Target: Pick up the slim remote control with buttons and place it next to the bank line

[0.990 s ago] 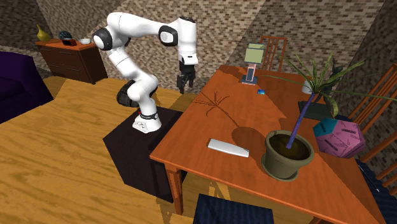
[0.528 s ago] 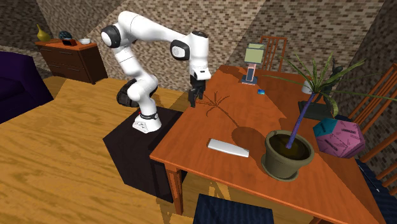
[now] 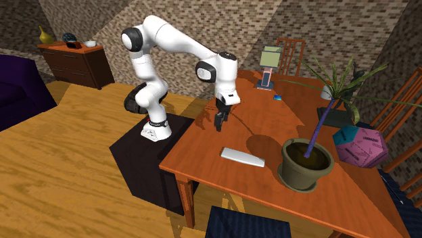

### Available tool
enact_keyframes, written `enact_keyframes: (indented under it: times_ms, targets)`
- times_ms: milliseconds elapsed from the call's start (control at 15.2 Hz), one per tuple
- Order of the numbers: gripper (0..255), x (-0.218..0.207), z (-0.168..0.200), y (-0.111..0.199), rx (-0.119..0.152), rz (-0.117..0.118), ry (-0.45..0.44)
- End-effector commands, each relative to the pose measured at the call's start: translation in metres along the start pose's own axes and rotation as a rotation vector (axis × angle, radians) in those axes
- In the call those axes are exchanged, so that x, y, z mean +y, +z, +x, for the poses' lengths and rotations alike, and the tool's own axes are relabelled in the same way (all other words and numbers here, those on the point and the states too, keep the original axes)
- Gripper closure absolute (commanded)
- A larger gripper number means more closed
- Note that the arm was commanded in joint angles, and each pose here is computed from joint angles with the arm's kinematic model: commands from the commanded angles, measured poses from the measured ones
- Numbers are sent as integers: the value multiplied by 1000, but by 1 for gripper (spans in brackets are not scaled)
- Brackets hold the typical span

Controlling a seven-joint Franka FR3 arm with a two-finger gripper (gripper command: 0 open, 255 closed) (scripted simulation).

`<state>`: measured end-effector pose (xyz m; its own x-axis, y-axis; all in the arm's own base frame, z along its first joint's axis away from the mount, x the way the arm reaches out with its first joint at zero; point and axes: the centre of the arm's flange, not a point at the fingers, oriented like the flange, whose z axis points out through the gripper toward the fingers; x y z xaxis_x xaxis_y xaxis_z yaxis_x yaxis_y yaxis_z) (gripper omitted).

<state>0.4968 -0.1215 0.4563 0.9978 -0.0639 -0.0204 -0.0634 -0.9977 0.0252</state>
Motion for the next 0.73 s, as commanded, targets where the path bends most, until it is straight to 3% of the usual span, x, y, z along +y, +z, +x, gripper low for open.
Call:
enact_keyframes:
  times_ms: [0, 660]
  targets:
    - [0, 10, 21, 13, 3, 2, -8]
    - [0, 41, 128, 82, 13, 16, -47]
